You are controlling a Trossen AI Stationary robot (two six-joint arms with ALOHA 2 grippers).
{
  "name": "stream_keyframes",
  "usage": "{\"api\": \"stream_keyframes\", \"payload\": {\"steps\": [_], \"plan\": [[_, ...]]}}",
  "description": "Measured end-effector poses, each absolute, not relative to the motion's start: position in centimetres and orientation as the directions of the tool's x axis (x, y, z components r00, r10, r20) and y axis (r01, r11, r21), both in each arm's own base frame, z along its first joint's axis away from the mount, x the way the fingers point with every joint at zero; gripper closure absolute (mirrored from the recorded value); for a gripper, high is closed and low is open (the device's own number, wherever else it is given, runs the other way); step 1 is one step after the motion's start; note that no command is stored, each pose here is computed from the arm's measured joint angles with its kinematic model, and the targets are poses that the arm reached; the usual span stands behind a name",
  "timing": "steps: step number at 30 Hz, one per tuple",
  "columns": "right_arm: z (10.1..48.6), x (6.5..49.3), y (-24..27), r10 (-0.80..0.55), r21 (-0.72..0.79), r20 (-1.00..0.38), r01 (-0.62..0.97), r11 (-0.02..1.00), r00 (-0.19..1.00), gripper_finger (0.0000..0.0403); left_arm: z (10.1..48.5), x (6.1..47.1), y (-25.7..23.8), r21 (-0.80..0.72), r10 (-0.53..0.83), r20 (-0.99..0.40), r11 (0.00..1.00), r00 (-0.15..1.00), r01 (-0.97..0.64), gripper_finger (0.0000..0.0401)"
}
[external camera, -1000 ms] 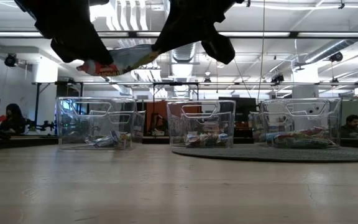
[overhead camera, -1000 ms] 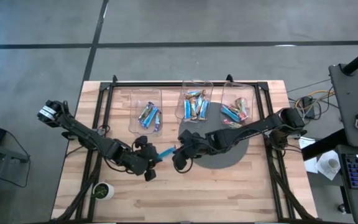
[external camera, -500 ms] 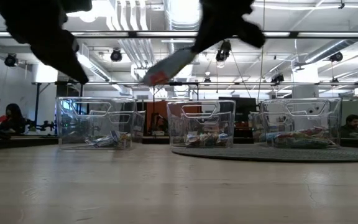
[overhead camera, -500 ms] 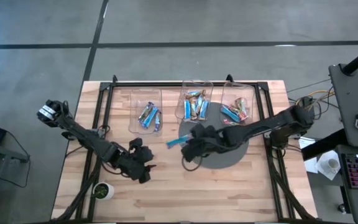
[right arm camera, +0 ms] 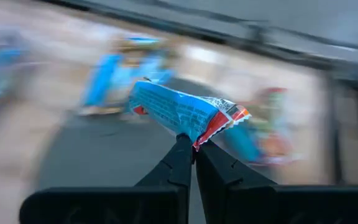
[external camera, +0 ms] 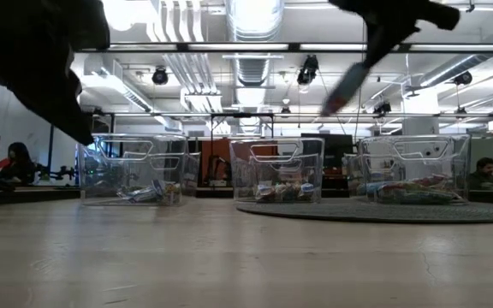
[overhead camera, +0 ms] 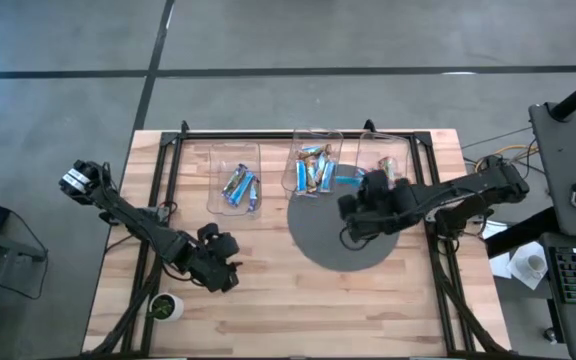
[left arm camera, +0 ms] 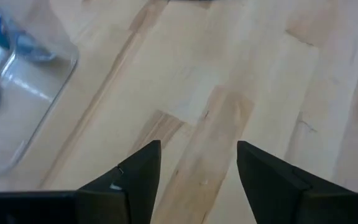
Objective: Pick and place Granola Bars by type
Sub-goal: Put the red granola bar into the right transparent bin
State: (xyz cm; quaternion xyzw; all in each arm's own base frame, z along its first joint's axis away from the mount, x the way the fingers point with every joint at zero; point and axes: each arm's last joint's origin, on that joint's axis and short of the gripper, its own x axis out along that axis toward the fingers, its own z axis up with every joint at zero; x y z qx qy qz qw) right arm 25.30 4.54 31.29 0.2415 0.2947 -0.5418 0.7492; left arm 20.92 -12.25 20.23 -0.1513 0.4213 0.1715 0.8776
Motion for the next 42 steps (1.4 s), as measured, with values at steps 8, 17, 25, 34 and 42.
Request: {"api": "stream_keyframes", "payload": {"steps": [8,17,25,34,42], "plan": [[30.2,23.2,1.7,-0.693,-0.103,-0.721,0.987,0.123,0.011,0.0390,19.6,20.6,-12.1,-0.150,0.182,-0.799,0.863,0.573,-0.483,0.0208],[28.7,21.6,-3.8,-0.627,-0.274,-0.751,0.962,0.014,-0.205,0.0390,19.6,20.7,-12.1,-0.204,0.178,-0.796,0.821,0.578,-0.533,0.0208],[26.1,22.2,-9.2,-0.373,-0.218,-0.922,0.937,0.273,-0.106,0.0390,19.7,20.7,-12.1,-0.240,0.177,-0.795,0.787,0.580,-0.568,0.0208],[25.5,19.8,-12.2,-0.258,-0.258,-0.951,0.896,0.363,-0.169,0.0390,19.7,20.7,-12.2,-0.289,0.176,-0.792,0.734,0.584,-0.614,0.0208],[24.7,19.5,-13.8,-0.053,-0.037,-0.998,0.894,0.447,-0.015,0.0367,19.7,20.7,-12.1,-0.288,0.187,-0.787,0.731,0.587,-0.619,0.0208]]}}
